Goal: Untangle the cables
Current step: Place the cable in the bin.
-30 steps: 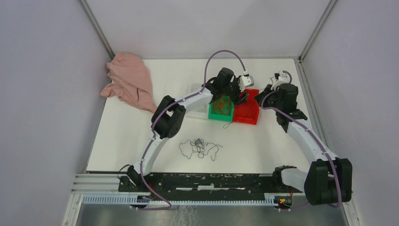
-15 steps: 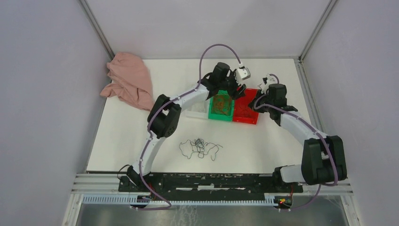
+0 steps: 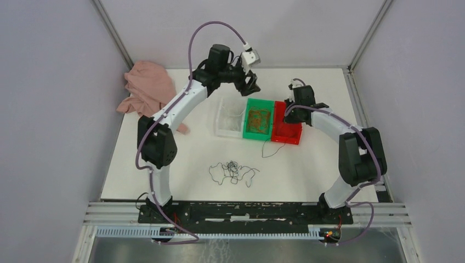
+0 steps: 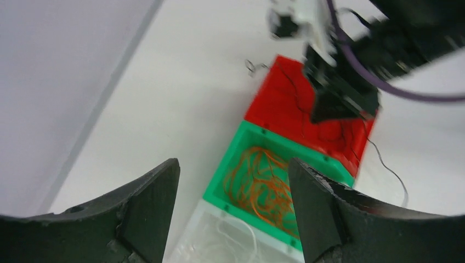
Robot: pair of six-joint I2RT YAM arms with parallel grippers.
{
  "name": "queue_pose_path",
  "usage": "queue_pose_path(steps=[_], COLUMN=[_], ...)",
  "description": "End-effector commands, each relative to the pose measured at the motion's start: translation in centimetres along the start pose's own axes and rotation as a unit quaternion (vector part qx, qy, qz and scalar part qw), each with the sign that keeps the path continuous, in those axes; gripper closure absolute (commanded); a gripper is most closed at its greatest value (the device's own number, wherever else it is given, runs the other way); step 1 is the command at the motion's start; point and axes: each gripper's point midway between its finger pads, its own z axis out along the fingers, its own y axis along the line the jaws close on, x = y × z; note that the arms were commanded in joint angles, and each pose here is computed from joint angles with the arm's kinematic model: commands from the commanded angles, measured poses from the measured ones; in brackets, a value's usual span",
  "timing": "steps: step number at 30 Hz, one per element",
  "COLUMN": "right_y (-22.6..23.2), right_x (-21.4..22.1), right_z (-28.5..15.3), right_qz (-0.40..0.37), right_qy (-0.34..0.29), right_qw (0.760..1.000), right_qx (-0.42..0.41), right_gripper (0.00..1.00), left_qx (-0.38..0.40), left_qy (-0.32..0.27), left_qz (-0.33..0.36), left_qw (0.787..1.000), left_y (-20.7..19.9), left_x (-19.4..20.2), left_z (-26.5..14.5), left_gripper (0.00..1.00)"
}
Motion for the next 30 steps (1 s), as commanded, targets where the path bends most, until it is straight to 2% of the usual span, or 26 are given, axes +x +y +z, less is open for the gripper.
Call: queue_pose_path(steps=[1,7,11,14,18,23,25,28,30], right_y=[-1.1,-0.9,-0.7,-1.0,-1.2,-1.2,-1.1,-0.9,-0.8], right_x=[-0.4,0.7,1.3,1.5,1.8,2.3,2.4,2.4,2.5], right_z=[1.1,3.0,3.7,4.0,4.5,4.8,4.9,5.0,5.0], right_qz=[-0.032,-0.042,-0.034,-0.032,-0.032,-0.029,-0.024,-0.014,-0.009], right_qy=[0.04,0.08,0.092,0.093,0.096,0.098,0.095,0.088,0.085], right_qw=[0.997,0.994,0.993,0.992,0.991,0.991,0.992,0.993,0.994], right_qx=[0.049,0.067,0.071,0.077,0.082,0.082,0.079,0.073,0.07], right_gripper=[1.0,1.0,1.0,1.0,1.0,1.0,1.0,1.0,1.0], left_qx=[0.175,0.276,0.302,0.325,0.298,0.234,0.214,0.126,0.078], left_qy=[0.101,0.167,0.178,0.179,0.165,0.156,0.162,0.174,0.161], left_qz=[0.038,0.158,0.227,0.253,0.283,0.347,0.335,0.335,0.316], left_qw=[0.979,0.933,0.909,0.893,0.897,0.895,0.903,0.917,0.932], left_y=[-8.4,-15.4,-17.1,-20.1,-22.9,-23.6,-23.8,-22.1,-21.0], left_x=[5.9,12.1,12.8,12.6,12.7,14.2,14.2,13.9,13.0], left_z=[-5.1,-8.2,-8.4,-8.1,-6.0,-4.3,-3.6,-1.8,-0.5], left_gripper=[0.22,0.24,0.25,0.25,0.27,0.27,0.28,0.3,0.31])
